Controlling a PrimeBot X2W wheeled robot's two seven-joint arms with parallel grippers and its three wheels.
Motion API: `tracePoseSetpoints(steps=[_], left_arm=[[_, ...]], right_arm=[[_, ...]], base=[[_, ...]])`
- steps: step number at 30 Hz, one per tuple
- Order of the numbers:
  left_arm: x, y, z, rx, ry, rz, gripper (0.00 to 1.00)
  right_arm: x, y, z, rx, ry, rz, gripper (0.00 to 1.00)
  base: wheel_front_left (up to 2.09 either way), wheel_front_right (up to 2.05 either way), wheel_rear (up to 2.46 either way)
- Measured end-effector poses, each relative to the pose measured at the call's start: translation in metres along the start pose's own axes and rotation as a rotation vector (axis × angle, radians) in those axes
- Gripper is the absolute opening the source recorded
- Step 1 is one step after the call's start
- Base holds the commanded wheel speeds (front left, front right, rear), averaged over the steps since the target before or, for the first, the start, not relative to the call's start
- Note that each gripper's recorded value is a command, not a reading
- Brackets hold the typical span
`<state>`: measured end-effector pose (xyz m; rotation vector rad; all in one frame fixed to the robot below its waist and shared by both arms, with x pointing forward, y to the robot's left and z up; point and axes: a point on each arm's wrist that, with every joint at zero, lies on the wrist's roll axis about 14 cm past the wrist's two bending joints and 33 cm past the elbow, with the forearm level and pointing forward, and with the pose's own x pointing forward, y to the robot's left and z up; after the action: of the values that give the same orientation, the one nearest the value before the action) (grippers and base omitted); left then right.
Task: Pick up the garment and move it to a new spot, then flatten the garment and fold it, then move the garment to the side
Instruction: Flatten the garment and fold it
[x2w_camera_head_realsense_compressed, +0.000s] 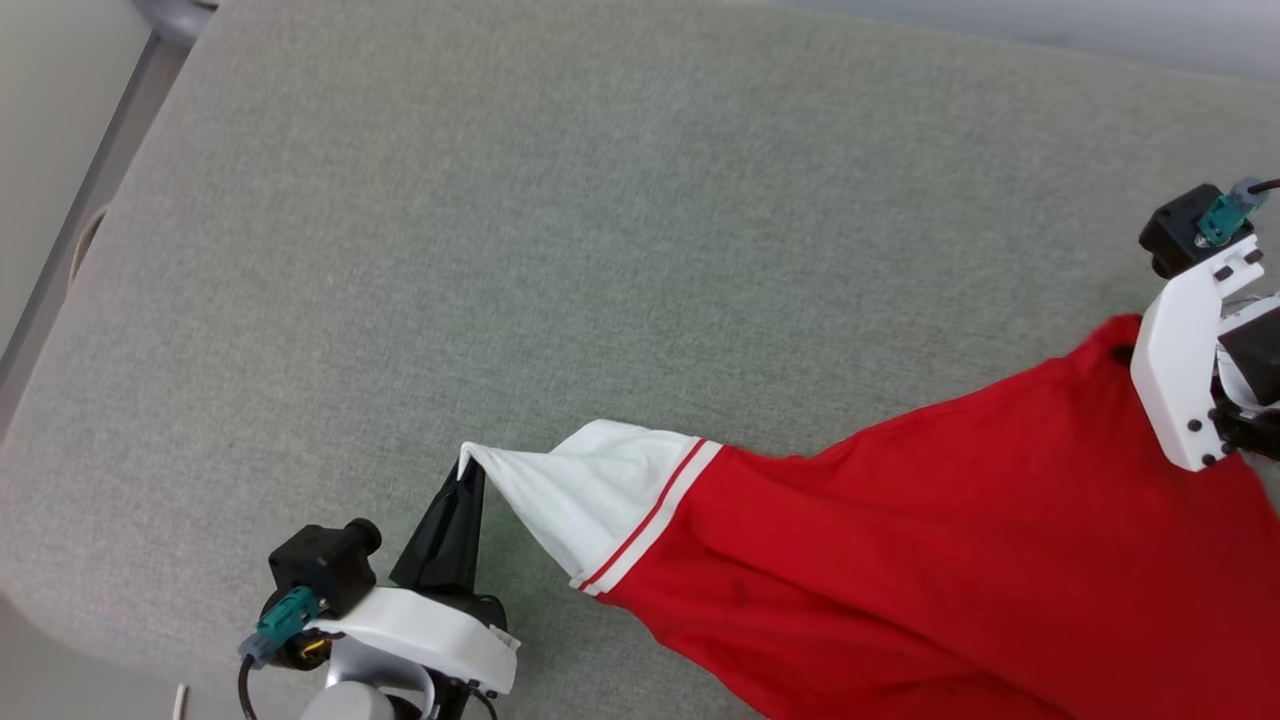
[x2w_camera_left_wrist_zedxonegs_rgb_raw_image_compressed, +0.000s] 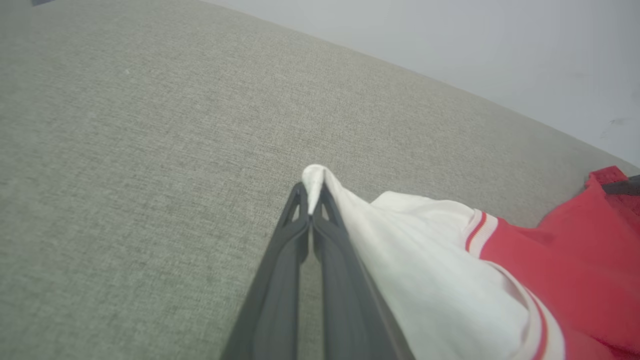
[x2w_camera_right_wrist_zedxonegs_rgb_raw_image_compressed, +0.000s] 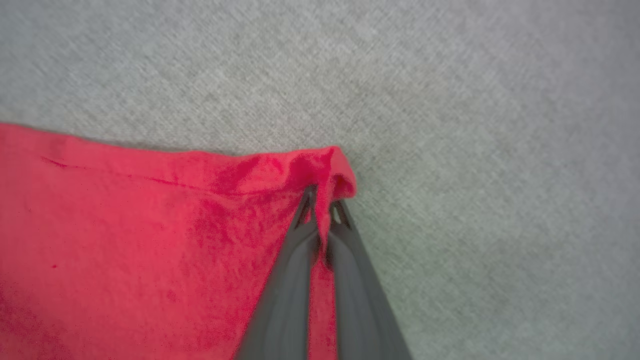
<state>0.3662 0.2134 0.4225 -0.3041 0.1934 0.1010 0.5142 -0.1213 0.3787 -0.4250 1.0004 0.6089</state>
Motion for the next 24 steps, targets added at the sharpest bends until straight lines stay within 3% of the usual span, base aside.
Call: tracePoseSetpoints(steps=[13, 24], left_arm=[[-0.013, -0.023, 0.063, 0.091, -0.159, -0.122, 0.00], [-0.018, -0.081, 0.197, 0.224, -0.492, -0.307, 0.00]], right_arm=[[-0.111, -0.014, 0.049, 0.094, -0.527, -0.100, 0.00], [-0.228, -0.025, 0.073, 0.106, -0.890, -0.229, 0.00]], base=[[0.00, 0.00, 0.00], [0.00, 0.00, 0.00]])
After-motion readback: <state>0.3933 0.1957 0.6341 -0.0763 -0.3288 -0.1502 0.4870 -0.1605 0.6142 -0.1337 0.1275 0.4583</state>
